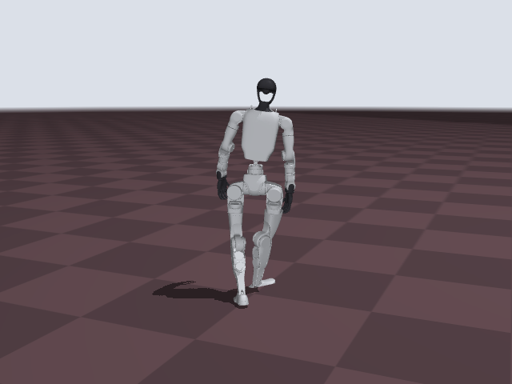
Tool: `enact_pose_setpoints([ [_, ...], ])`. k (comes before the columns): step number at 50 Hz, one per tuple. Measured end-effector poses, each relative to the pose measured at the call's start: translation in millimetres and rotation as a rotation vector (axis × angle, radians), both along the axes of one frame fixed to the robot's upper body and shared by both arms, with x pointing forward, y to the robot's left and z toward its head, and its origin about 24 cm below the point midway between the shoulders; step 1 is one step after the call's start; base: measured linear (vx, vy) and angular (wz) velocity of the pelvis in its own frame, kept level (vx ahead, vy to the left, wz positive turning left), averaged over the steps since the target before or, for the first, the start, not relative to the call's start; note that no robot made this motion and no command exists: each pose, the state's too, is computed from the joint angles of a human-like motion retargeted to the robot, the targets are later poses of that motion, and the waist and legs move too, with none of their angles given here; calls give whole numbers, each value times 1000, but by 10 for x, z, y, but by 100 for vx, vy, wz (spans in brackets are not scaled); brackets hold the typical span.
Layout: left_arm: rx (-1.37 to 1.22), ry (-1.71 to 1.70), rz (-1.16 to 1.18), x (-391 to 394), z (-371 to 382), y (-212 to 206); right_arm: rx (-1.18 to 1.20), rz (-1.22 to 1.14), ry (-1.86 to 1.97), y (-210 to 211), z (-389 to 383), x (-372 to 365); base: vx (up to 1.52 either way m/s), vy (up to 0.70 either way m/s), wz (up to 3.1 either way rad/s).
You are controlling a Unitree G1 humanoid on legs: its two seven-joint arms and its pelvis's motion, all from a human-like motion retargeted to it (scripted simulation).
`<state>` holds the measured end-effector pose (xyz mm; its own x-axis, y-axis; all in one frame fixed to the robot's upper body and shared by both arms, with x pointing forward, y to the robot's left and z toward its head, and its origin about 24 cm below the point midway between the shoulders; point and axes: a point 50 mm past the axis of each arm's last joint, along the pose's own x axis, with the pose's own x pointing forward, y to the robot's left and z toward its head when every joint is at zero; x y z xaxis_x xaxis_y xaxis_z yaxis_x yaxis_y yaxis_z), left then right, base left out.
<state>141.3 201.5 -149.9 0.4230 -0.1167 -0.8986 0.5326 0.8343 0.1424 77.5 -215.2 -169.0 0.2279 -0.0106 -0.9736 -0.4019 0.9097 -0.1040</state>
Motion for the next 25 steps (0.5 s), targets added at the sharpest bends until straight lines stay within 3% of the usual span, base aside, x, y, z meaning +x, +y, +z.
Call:
enact_pose_setpoints([
  [25, -22, 124, -76, -89, -34, 32, 69, -85, 58, 116, -53, -231, 3, -1, 21],
])
